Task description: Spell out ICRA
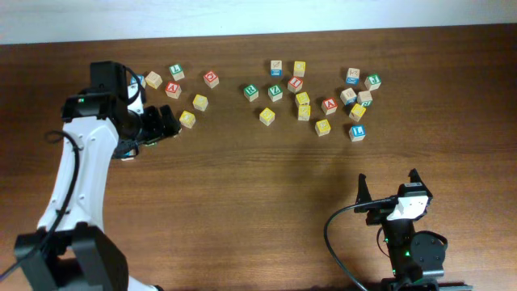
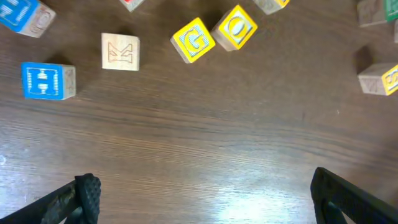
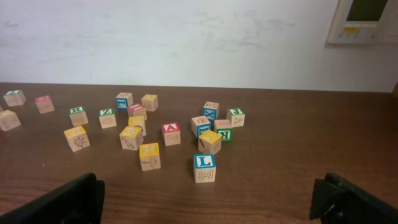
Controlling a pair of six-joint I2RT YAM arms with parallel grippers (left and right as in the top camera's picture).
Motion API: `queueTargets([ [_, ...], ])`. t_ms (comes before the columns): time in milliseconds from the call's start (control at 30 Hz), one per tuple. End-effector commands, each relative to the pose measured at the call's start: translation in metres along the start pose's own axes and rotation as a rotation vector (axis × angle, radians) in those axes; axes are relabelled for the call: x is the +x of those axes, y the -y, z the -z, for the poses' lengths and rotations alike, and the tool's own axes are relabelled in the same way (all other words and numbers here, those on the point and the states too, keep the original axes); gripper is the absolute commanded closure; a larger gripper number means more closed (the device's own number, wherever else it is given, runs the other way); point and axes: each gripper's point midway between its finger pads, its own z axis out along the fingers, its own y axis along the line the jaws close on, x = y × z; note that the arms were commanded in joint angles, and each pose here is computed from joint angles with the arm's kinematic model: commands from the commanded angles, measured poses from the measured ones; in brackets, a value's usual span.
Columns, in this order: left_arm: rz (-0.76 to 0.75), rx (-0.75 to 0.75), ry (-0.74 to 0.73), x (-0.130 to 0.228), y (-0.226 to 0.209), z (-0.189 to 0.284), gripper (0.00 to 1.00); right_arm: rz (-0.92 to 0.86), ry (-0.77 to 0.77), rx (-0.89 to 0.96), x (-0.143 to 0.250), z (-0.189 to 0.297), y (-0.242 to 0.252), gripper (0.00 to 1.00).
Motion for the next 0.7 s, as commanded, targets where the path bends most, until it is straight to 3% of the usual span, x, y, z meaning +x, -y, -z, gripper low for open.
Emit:
queueTargets([
  [0,-0.027,0.023,-0.037,0.005,0.003,-0.011,0.01,-0.005,-0.003,0.013,0.002,0.000,0.003,0.02],
  [667,-0.029,0.072,-0.010,-0.003,0.012,-0.011,0.01,-0.005,-0.003,0.013,0.002,0.000,0.003,0.02],
])
